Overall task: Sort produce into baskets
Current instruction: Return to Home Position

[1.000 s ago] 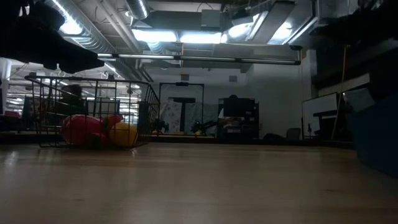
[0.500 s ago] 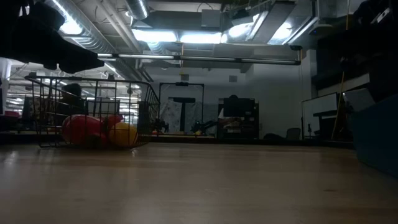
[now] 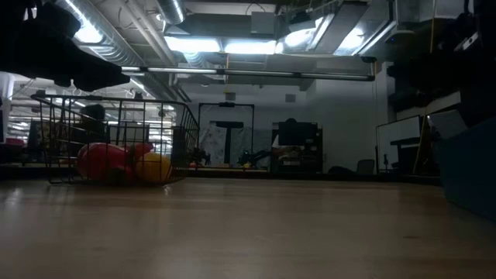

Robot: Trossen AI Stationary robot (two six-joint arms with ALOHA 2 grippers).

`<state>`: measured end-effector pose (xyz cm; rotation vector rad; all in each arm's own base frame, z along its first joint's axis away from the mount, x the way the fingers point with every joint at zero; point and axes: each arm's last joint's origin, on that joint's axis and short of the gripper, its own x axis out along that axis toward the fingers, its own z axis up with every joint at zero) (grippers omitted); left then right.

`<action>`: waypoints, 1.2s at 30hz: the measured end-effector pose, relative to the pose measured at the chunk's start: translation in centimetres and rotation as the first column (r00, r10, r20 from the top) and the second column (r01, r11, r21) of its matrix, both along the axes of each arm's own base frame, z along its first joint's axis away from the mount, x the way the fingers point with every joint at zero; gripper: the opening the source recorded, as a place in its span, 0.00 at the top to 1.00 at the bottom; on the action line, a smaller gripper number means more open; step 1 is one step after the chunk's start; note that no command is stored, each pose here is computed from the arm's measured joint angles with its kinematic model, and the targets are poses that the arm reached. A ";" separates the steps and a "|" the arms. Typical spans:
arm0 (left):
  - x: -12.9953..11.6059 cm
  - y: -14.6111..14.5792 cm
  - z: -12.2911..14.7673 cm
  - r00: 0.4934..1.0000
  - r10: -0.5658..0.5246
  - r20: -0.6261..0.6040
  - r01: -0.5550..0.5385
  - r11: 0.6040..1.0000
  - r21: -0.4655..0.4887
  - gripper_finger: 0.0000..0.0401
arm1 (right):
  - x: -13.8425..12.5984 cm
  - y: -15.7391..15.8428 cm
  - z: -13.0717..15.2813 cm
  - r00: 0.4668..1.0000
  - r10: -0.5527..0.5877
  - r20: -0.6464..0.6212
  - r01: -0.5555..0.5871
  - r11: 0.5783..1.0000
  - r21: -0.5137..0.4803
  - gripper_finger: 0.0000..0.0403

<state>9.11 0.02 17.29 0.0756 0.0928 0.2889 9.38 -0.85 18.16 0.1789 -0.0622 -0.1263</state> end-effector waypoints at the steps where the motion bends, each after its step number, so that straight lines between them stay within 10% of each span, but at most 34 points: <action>1: 0.0 0.0 0.0 1.000 0.000 0.000 0.000 1.000 0.000 0.30 | 0.1 0.0 -0.3 1.000 0.000 0.004 0.000 1.000 -0.001 1.00; 36: 0.0 0.0 0.0 1.000 0.000 0.000 0.000 1.000 0.000 0.30 | 0.5 0.0 -1.5 0.999 0.018 -0.042 -0.018 1.000 0.002 1.00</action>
